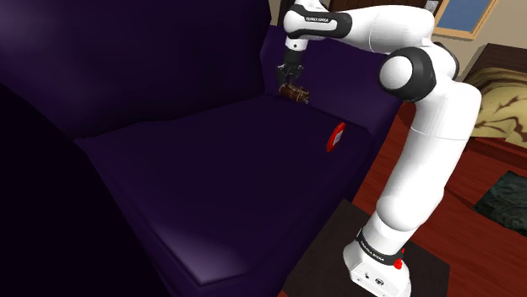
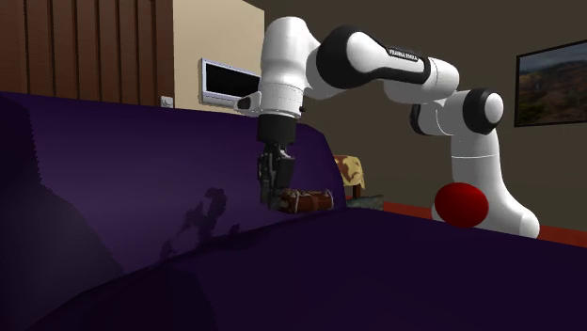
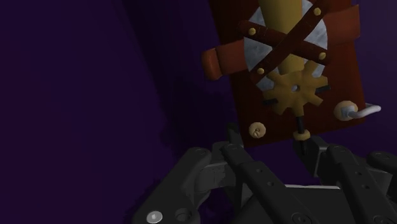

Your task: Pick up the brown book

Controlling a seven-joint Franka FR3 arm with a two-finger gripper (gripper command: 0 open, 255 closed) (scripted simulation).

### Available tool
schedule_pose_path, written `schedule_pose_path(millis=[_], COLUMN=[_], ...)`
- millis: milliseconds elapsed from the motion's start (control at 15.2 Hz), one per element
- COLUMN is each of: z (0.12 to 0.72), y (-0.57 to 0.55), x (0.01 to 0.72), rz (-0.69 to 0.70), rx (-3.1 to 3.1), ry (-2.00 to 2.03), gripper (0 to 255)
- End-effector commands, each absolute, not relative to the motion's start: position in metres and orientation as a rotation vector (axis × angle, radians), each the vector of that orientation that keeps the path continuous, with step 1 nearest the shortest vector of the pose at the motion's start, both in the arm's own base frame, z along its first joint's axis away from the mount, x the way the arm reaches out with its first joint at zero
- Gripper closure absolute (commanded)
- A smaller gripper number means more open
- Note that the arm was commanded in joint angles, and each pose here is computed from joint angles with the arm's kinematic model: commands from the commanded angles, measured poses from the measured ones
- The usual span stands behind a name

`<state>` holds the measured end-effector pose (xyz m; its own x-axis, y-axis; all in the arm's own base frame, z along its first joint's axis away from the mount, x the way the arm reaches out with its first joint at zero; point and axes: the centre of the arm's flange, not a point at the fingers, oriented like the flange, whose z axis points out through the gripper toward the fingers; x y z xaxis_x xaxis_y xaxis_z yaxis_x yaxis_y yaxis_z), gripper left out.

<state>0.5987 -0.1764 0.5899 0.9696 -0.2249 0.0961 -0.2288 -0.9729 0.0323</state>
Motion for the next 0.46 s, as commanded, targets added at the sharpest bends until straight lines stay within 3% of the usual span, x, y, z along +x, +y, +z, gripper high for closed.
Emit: schedule_pose_path(millis=[0,396], z=[0.601,0.623], y=[-0.176,-0.176], x=[0.6,0.599], rz=[0.142,0.142], rx=[3.075,3.075], ry=[-0.354,-0.354], gripper=[255,255])
